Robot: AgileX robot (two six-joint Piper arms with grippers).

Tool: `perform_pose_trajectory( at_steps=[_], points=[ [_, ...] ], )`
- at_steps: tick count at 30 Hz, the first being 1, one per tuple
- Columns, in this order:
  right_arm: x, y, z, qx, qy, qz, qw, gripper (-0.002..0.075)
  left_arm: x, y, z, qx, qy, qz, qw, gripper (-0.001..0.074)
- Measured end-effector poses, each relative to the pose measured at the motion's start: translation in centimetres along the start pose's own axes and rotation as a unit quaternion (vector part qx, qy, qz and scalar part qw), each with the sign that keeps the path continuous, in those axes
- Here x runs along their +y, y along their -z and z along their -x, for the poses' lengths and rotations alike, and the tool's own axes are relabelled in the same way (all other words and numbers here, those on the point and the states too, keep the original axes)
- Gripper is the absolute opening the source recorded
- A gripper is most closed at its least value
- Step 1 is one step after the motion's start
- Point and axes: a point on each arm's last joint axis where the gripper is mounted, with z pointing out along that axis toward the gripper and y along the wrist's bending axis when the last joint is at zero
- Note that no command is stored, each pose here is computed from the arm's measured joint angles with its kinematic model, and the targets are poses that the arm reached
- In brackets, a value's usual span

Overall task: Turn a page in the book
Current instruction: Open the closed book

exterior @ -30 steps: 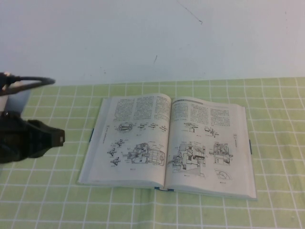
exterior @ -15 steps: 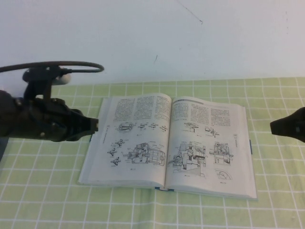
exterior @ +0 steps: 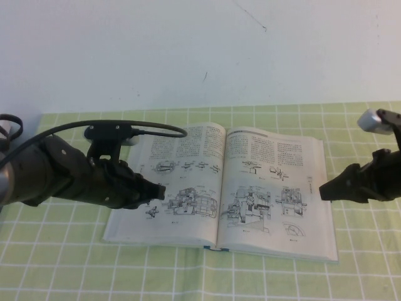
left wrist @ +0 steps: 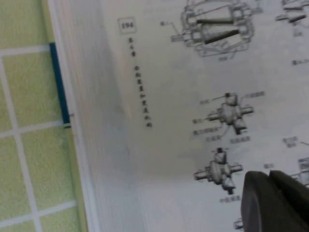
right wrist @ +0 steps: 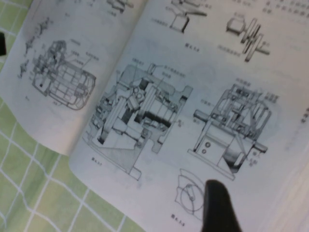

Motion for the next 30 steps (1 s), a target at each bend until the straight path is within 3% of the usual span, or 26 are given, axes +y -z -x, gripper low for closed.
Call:
perform_pose_trajectory(
  at_steps=[6,20,30],
  points=[
    [0.3,-2.4,-0.4,0.022,0.006,-0.007,1.000,0.0387,0.6,-1.6,-0.5,0.018,0.006,0.008,1.000,-0.0004],
    [-1.4,-4.7,-1.3,0.034,-0.030,-0.025,0.999,0.0387,0.7,-2.0,-0.8,0.024,0.007,0.010,1.000,-0.0004],
    [-1.4,-5.4,-0.7,0.029,-0.043,0.012,0.999,0.0387,0.7,-2.0,-0.8,0.024,0.007,0.010,1.000,-0.0004]
  ],
)
